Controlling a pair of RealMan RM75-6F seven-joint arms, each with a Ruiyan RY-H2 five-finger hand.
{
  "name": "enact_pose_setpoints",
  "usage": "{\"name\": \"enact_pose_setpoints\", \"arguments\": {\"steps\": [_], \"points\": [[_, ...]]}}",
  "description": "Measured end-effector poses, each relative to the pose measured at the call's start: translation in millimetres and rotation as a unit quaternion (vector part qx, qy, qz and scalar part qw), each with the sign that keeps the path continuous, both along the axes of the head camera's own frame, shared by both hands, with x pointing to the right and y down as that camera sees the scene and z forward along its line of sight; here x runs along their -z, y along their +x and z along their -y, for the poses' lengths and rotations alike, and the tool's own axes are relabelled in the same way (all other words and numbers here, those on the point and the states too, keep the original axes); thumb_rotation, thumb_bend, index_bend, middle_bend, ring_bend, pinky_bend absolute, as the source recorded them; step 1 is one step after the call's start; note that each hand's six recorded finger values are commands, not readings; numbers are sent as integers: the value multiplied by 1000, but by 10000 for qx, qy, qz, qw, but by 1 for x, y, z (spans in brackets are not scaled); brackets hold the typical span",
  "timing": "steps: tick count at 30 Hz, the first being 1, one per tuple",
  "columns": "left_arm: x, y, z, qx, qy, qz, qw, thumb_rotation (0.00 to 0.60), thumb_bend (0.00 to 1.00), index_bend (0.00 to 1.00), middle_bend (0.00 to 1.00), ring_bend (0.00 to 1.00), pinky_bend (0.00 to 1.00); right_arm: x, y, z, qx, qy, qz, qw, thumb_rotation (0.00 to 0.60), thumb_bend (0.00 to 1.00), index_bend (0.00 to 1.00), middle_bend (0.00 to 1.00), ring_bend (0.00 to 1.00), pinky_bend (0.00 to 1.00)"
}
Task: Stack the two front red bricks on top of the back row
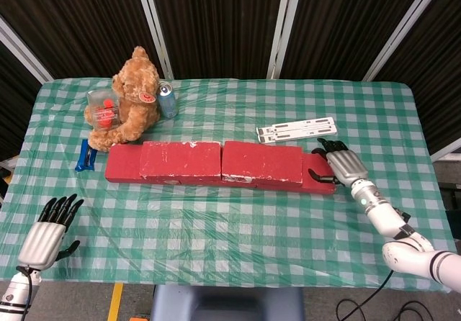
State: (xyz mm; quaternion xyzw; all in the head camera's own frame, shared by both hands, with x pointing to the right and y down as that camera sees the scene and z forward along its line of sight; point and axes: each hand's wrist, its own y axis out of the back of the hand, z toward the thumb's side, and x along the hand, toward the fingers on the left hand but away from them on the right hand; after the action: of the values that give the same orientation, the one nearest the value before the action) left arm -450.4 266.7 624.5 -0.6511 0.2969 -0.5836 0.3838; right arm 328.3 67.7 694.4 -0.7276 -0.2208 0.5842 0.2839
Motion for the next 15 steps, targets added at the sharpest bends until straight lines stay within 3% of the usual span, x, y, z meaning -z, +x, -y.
{"name": "enact_pose_setpoints", "arguments": {"steps": [15], "points": [[2, -3, 0, 35, 3, 4, 10000, 600, 259, 0, 0, 0, 58, -9, -26, -7, 96, -136, 229, 9996, 177, 481, 312, 0, 0, 0]]}}
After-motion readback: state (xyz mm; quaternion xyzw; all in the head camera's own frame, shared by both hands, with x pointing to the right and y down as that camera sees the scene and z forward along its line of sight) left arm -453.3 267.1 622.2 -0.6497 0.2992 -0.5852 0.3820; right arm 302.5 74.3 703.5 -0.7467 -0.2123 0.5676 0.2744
